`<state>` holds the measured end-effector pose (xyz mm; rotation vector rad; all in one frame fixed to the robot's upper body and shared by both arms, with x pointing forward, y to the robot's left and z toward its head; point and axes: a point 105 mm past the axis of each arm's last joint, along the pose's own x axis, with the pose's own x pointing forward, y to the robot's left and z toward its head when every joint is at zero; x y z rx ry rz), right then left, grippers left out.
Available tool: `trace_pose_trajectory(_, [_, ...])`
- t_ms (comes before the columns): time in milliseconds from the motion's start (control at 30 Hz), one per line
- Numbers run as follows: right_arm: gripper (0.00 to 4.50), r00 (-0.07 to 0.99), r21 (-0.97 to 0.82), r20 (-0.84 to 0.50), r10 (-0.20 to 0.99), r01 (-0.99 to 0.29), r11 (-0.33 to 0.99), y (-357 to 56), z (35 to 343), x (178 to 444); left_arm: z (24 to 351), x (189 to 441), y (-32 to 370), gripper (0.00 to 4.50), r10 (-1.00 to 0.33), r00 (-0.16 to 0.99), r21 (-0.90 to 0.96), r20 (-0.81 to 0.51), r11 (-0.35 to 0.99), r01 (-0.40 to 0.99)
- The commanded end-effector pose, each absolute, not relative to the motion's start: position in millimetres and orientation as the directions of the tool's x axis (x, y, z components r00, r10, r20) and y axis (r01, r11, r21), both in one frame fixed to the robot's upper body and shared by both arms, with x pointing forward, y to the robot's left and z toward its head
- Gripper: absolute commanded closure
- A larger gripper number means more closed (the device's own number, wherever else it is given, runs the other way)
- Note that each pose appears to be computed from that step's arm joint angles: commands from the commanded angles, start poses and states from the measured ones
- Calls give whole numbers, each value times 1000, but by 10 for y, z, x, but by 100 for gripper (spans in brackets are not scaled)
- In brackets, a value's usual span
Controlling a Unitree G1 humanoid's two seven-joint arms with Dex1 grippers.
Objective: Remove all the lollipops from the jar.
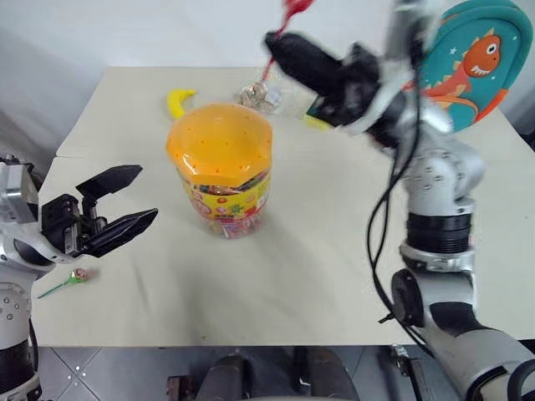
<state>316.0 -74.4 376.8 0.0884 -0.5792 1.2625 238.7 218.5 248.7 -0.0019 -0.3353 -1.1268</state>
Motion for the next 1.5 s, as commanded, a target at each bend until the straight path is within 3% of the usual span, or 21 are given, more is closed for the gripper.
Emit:
trace_pose_trajectory(33, [448, 444, -274, 337, 831, -798, 537, -1332, 3737, 3351, 2451, 2324, 2010, 0, -943, 302, 257, 141, 329, 909])
trace_pose_trajectory(100, [448, 694, -302, 132, 708, -652, 696, -1925, 3434, 3541, 2349, 2291, 1892, 0, -971, 238, 310, 35, 237, 921])
trace_pose_trajectory(167, [448, 810, -312, 26, 585, -550, 775, -2326, 3265, 3586, 2341, 2248, 1808, 0, -983, 185, 322, 13, 179, 930])
trace_pose_trajectory(233, [448, 886, -367, -194, 422, -465, 806, -2771, 2853, 3549, 2331, 2199, 1757, 0, -991, 134, 312, -2, 126, 942])
trace_pose_trajectory(333, [448, 860, -370, -428, 278, -448, 814, -3131, 2353, 3374, 2274, 2201, 1783, 0, -992, 123, 283, -11, 115, 952])
trace_pose_trajectory(533, [448, 776, -306, -614, 146, -405, 862, -3354, 1776, 3191, 2124, 2233, 1912, 0, -987, 155, 227, -38, 142, 964])
trace_pose_trajectory(667, [448, 750, -291, -652, 110, -382, 877, -3434, 1549, 3150, 2079, 2241, 1973, 0, -983, 179, 209, -50, 165, 964])
trace_pose_trajectory(867, [291, 748, -283, -658, 89, -355, 891, -3543, 1437, 3096, 2054, 2306, 2088, 0, -962, 262, 174, -81, 245, 954])
trace_pose_trajectory(1033, [125, 816, -302, -546, 191, -405, 863, -3510, 1684, 3099, 2083, 2388, 2240, 0, -930, 364, 179, -56, 349, 920])
trace_pose_trajectory(1100, [55, 831, -324, -464, 307, -482, 814, -3377, 1839, 3085, 2040, 2419, 2316, 0, -907, 414, 189, -80, 394, 899])
trace_pose_trajectory(1167, [7, 792, -346, -314, 523, -609, 714, -3097, 2057, 3004, 1976, 2457, 2426, 0, -876, 471, 201, -103, 445, 873])
trace_pose_trajectory(1233, [7, 720, -393, -114, 685, -666, 634, -2870, 2291, 2897, 1923, 2492, 2526, 0, -846, 520, 230, -120, 486, 843])
trace_pose_trajectory(1300, [7, 641, -405, -18, 768, -706, 580, -2702, 2397, 2820, 1897, 2528, 2604, 0, -818, 563, 264, -121, 520, 812])
trace_pose_trajectory(1500, [7, 324, -456, -66, 944, -851, 260, -1937, 2128, 2462, 1797, 2561, 2726, 0, -758, 636, 315, -142, 575, 755])
